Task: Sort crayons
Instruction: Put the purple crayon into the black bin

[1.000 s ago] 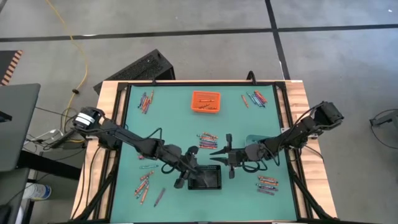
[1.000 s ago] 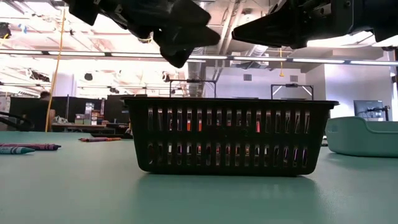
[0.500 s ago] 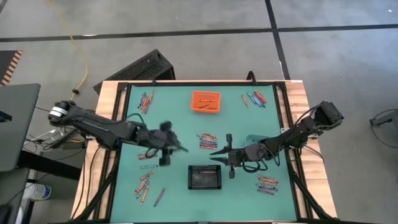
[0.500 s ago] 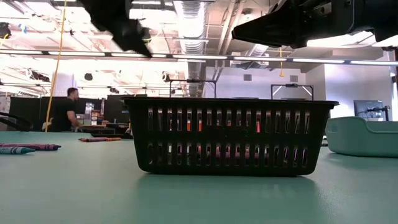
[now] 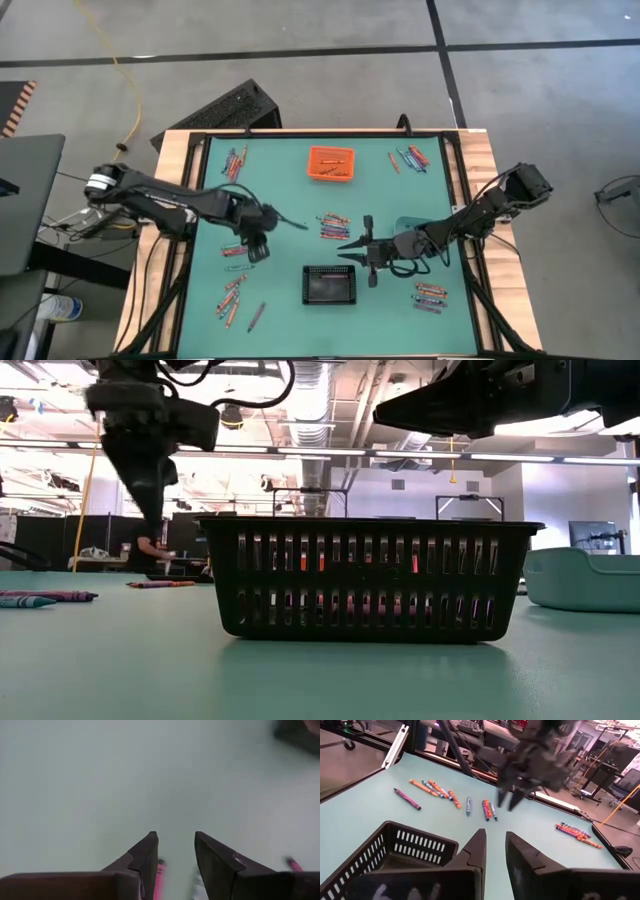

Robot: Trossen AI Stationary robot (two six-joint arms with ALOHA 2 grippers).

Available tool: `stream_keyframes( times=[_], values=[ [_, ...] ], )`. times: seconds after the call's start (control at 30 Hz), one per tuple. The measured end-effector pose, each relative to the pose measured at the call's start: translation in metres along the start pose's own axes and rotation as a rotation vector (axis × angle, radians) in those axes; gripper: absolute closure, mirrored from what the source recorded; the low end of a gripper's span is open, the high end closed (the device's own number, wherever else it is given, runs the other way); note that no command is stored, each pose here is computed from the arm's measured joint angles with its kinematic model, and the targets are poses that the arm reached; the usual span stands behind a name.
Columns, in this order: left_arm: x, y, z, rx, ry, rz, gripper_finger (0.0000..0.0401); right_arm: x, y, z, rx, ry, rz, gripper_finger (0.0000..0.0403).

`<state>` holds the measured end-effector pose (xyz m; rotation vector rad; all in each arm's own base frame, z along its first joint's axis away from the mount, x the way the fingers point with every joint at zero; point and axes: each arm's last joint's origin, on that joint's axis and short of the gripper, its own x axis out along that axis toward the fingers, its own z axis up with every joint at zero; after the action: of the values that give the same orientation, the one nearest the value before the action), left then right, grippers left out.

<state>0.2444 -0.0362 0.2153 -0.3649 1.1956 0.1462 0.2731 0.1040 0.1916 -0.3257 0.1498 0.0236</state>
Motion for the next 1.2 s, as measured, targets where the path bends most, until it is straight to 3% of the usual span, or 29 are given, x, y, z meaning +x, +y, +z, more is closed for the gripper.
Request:
stream_keyframes(
  times=[0.1, 0.3, 0.43, 0.57, 0.7, 0.9, 1.07, 1.2],
  values=[
    [0.011, -0.014, -0.008, 0.033, 0.062, -0.017, 0.0285, 0.0, 0.0, 0.0, 0.0, 0.001, 0.0, 0.0333],
    [0.026, -0.021, -0.013, 0.031, 0.096, 0.063, 0.0285, 0.0, 0.0, 0.0, 0.003, -0.001, 0.0, 0.0333],
    [0.028, -0.016, -0.015, 0.072, 0.121, 0.128, 0.0285, 0.0, 0.0, 0.0, 0.003, -0.001, 0.001, 0.0333],
    [0.027, 0.004, -0.003, 0.06, 0.081, 0.2, 0.0285, 0.0, 0.0, 0.001, 0.005, -0.007, -0.001, 0.0333],
    [0.025, 0.045, 0.015, -0.008, 0.07, 0.244, 0.0285, 0.0, 0.0, 0.001, 0.007, -0.012, 0.001, 0.0333],
    [0.01, 0.137, 0.03, -0.22, 0.061, 0.327, 0.0285, 0.0, 0.0, 0.001, 0.006, -0.01, 0.002, 0.0333],
    [-0.014, 0.221, 0.019, -0.477, -0.012, 0.424, 0.0285, 0.0, 0.0, 0.0, -0.001, 0.002, 0.005, 0.0333],
    [-0.029, 0.262, 0.002, -0.624, -0.064, 0.438, 0.0285, 0.001, -0.001, -0.001, -0.006, 0.007, 0.002, 0.0333]
  ],
)
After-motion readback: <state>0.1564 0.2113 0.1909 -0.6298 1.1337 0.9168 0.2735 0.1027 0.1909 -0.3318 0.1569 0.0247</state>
